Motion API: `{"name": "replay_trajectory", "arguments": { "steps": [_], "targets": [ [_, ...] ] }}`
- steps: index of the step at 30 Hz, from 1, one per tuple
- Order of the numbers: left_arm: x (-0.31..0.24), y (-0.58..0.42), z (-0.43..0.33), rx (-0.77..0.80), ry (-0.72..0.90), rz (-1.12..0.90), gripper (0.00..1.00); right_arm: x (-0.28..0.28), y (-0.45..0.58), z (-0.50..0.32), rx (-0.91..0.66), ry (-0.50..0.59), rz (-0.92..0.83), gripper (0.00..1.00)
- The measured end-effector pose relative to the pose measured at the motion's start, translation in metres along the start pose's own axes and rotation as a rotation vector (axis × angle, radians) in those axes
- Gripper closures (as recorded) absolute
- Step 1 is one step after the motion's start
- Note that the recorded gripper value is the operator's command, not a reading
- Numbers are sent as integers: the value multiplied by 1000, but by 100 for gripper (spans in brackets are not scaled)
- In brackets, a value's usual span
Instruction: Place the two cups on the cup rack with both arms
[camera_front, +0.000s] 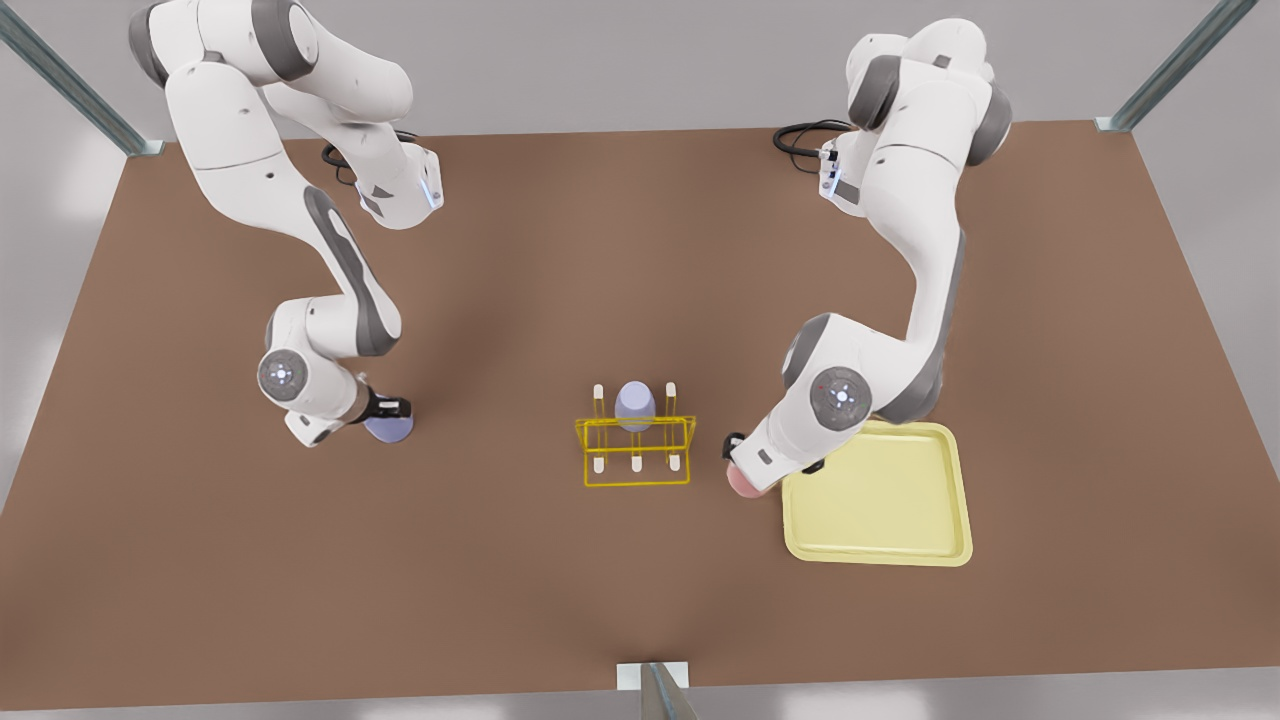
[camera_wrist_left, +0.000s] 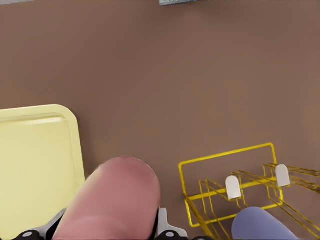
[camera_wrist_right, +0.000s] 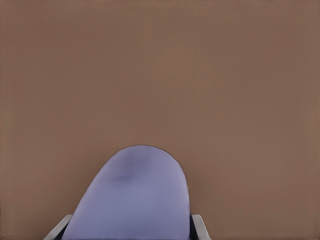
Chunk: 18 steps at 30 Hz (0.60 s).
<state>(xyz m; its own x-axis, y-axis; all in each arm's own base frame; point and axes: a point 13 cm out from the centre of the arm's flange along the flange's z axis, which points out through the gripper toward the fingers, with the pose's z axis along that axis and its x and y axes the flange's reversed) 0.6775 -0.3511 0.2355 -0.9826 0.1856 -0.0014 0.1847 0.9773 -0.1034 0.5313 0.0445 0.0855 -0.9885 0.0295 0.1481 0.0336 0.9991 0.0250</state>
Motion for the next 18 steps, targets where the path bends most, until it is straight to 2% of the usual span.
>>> {"name": "replay_trajectory", "arguments": {
  "steps": [11, 13, 14, 18],
  "targets": [
    [14, -92, 12, 87, 46, -165, 15, -7, 8, -14, 4, 8, -22, 19],
    [19, -103, 18, 97, 60, -188, 13, -11, 13, -19, 2, 2, -32, 19],
    [21, -107, 21, 99, 66, -199, 0, -14, 19, -23, -1, -5, -42, 19],
    [23, -111, 26, 104, 76, -246, 0, -26, 45, -38, -15, -35, -82, 19]
  ]
}}
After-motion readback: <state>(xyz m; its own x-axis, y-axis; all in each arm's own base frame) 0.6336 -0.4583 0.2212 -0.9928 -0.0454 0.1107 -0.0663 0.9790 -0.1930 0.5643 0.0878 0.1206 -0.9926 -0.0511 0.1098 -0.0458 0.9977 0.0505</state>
